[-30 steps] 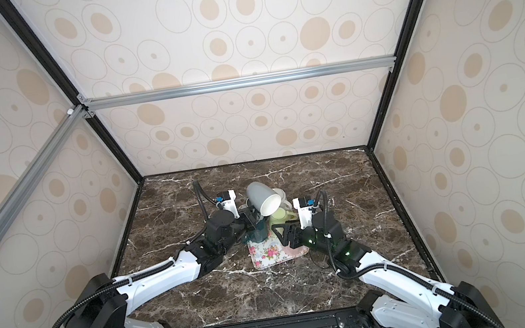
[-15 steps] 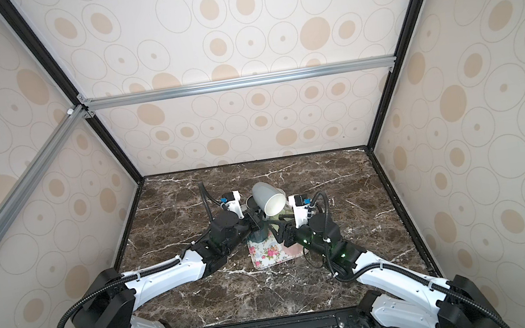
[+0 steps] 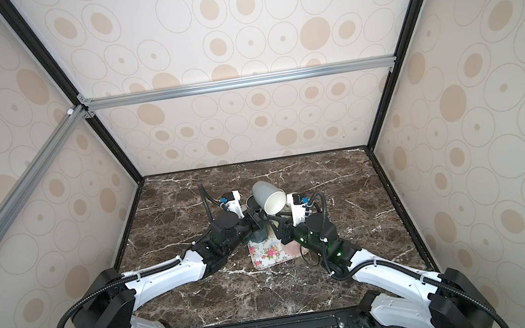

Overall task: Turn the mug right side up
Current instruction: Place the mug at the top-right of the table.

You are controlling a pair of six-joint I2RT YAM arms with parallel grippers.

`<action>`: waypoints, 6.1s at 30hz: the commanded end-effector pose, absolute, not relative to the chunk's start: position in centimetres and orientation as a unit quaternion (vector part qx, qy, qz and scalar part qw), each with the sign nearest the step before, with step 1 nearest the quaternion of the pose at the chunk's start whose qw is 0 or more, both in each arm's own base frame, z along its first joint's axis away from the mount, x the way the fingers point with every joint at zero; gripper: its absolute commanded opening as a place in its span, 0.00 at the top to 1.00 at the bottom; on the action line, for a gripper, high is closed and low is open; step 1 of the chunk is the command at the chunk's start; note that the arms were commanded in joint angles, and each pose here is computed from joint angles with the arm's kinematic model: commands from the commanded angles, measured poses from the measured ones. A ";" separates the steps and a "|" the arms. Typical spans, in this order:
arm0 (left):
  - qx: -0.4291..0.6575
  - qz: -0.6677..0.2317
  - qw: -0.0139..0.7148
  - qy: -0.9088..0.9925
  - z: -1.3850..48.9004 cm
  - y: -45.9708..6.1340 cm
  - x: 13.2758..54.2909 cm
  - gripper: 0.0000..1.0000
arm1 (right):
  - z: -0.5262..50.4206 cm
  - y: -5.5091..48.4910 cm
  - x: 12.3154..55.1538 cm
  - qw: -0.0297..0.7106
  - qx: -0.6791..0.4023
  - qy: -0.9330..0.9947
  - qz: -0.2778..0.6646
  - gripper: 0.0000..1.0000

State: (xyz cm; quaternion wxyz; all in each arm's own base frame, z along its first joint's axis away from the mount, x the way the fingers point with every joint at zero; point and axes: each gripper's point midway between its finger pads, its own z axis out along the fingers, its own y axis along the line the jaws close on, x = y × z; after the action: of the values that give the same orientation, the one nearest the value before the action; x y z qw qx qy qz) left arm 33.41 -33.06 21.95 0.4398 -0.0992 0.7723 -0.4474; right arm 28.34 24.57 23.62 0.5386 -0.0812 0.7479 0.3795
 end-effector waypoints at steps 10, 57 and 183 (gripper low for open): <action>-0.113 -0.527 0.461 0.705 28.4 -34.9 33.4 1.00 | 25.0 24.6 29.6 0.575 -0.067 0.727 0.371 0.61; -0.089 -0.569 0.407 0.709 27.6 -39.2 29.0 1.00 | 26.7 22.1 31.7 0.640 -0.023 0.724 0.257 1.00; 0.145 -0.315 0.621 0.703 19.3 -26.2 26.3 0.02 | 15.9 -1.5 44.8 0.253 0.142 0.956 -0.054 1.00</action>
State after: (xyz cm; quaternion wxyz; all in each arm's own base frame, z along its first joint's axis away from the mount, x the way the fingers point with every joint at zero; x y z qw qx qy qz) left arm 26.35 -26.29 17.02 0.5915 0.1419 0.7326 -0.3055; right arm 44.17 -0.97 14.75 0.2505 0.1499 0.9554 -0.0452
